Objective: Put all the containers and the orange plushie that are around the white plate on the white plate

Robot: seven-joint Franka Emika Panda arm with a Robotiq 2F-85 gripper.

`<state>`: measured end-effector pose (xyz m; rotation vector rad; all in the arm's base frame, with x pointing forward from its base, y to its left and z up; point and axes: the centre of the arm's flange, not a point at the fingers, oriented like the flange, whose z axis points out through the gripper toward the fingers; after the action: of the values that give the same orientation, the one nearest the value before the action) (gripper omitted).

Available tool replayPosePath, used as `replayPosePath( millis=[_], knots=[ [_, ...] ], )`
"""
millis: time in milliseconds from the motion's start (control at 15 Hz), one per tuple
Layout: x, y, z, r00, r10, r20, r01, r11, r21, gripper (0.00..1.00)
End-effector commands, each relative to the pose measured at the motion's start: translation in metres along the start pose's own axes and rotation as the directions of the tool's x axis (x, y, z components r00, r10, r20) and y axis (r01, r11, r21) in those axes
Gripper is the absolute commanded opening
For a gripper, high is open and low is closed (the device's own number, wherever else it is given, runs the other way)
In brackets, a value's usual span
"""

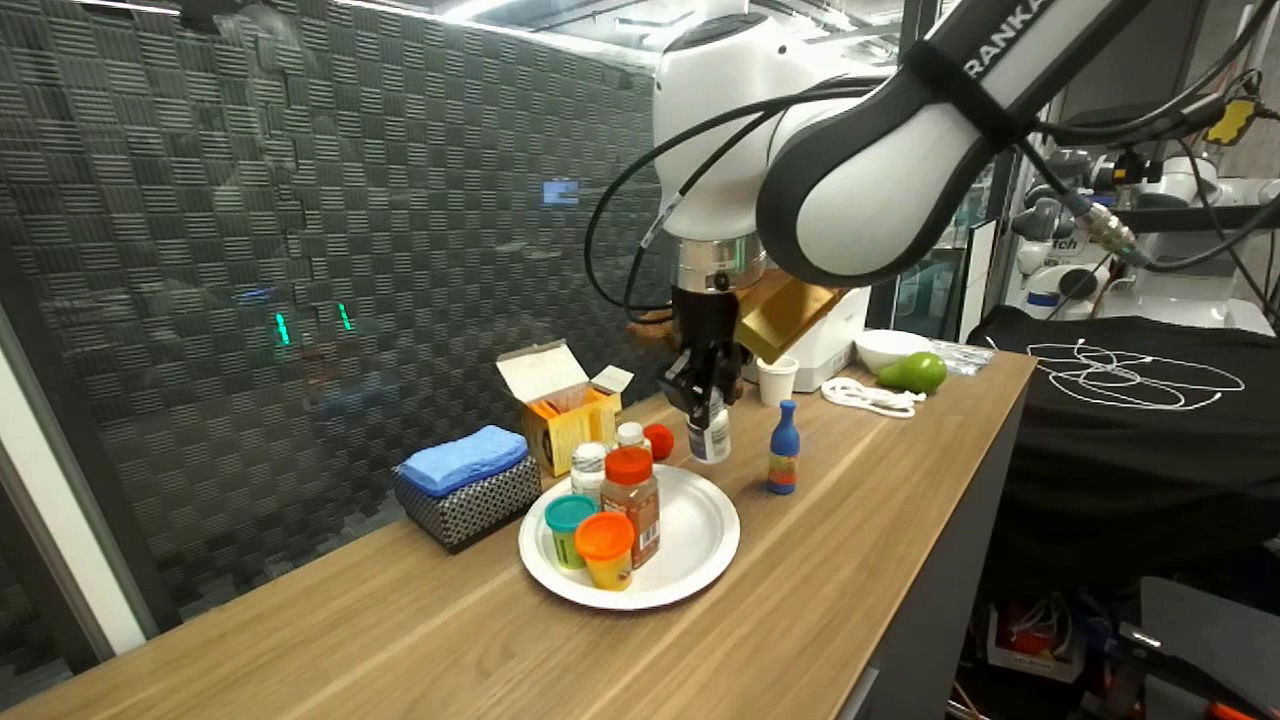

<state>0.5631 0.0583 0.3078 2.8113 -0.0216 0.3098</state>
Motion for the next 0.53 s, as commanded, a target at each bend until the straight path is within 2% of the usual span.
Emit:
replayPosePath(
  millis=[0,200,467],
  knots=[
    [-0.037,-0.012,-0.047,0.999,0.031,-0.015,-0.031,0.998,0.049,0.21],
    [-0.053,-0.030,-0.064,1.000,0.019,0.024,-0.022,0.991,0.134,0.21],
    [-0.065,-0.046,-0.062,0.996,-0.010,0.089,-0.012,0.969,0.245,0.20]
  ],
)
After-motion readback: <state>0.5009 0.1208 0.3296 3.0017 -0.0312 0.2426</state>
